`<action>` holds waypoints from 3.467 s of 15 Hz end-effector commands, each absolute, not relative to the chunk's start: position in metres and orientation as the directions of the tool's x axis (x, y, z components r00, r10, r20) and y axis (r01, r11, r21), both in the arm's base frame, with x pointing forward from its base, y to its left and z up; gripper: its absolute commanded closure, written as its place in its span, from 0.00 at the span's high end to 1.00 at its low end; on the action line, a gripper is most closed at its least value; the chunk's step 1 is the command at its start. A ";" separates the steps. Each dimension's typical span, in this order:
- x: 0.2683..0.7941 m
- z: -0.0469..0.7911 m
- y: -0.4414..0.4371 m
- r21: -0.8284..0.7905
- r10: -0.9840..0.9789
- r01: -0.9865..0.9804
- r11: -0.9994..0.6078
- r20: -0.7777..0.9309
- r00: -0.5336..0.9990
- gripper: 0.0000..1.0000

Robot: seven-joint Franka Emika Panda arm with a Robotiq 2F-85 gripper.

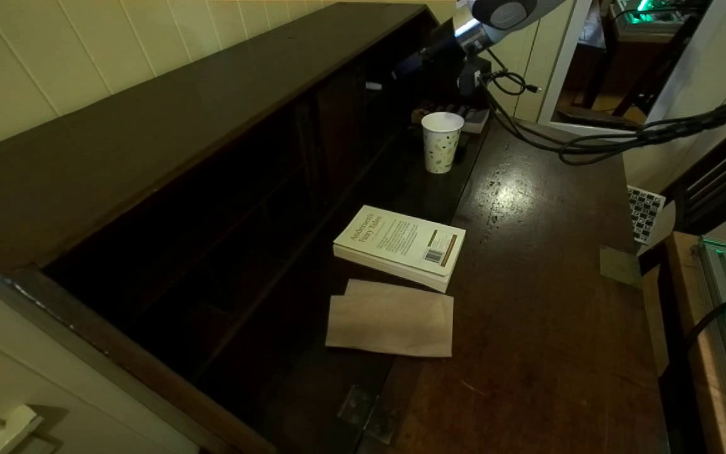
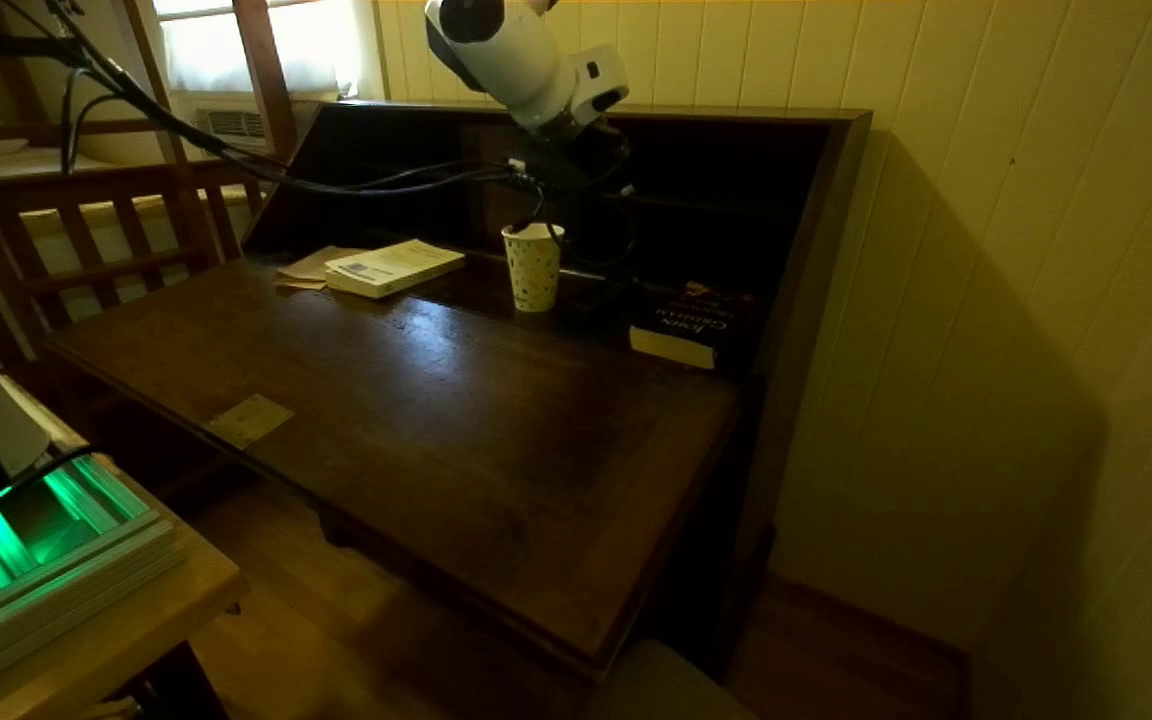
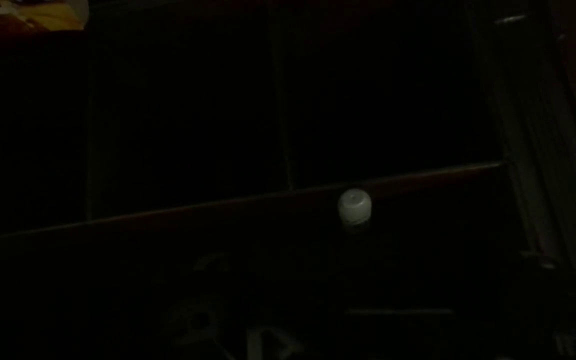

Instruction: Pick up the marker from the shelf and put it in the cup

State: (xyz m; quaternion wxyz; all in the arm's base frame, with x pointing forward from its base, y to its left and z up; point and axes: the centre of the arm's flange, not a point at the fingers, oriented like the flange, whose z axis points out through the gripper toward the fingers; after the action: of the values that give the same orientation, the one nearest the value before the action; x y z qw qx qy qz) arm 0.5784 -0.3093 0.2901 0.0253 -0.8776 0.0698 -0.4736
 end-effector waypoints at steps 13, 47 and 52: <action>0.615 0.262 -0.311 -0.117 -0.133 -0.062 -0.991 0.878 0.460 1.00; 0.636 0.248 -0.299 -0.097 -0.087 -0.002 -0.995 0.890 0.447 0.27; 0.636 0.248 -0.298 -0.098 -0.086 0.003 -0.995 0.890 0.447 0.07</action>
State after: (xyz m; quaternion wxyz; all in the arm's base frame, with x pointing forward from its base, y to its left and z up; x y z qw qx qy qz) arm 0.6276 -0.3020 0.2602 0.0386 -0.8534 0.0297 -0.5190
